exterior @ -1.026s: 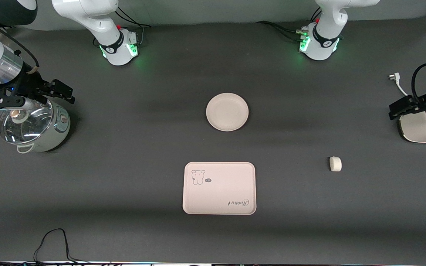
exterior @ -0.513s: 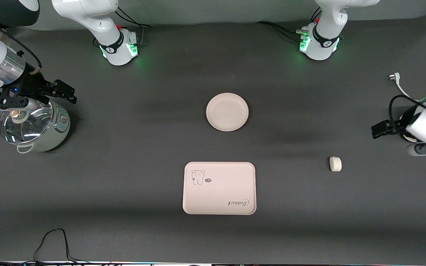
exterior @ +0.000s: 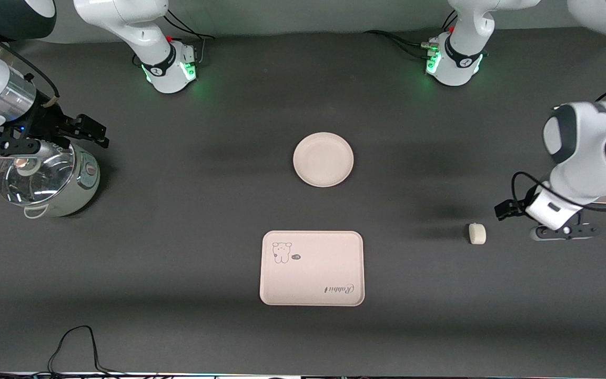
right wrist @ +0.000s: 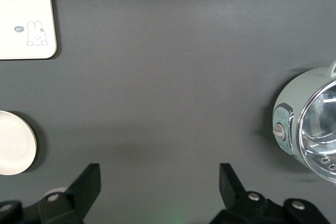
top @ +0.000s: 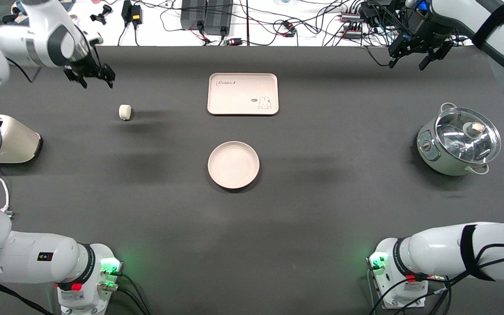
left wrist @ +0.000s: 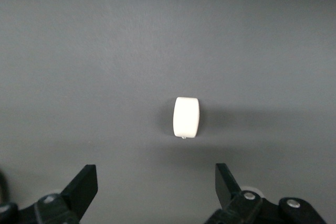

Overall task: Place bun in plate and plate on tray
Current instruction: 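Reach the left gripper down toward the small white bun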

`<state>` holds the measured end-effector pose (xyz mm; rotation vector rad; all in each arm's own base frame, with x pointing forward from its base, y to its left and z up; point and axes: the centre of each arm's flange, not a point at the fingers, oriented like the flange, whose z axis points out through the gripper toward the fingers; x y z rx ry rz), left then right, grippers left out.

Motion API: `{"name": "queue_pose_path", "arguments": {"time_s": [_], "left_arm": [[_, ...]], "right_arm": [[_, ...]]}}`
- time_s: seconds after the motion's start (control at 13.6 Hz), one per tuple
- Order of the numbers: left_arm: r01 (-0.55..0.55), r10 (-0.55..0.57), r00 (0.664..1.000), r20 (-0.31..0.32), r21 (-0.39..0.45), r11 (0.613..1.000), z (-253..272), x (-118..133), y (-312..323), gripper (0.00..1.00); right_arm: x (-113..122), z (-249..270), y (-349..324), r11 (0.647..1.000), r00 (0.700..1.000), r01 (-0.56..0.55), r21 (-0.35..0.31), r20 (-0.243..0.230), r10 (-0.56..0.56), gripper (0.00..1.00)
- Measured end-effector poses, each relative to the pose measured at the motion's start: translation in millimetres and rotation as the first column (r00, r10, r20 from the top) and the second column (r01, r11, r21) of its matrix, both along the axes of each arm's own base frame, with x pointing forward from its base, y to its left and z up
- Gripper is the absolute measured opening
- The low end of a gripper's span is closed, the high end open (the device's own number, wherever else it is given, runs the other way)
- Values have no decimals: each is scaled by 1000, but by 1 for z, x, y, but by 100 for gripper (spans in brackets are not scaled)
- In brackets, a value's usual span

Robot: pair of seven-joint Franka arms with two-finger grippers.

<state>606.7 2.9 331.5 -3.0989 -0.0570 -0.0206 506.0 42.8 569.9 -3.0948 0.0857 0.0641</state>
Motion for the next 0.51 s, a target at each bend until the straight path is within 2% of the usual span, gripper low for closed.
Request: {"name": "queue_pose_path", "arguments": {"time_s": [0.22,0.51], "left_arm": [[6,-6,1000,-21,1,1000,-54,5,-2,100],[-5,5,1000,-17,-15,1000,-106,10,-4,100]], "right_arm": [[3,-4,1,1000,1000,-1,0,1,1,100],[1,-14,2,1000,1000,-3,-2,-20,3,100]]}}
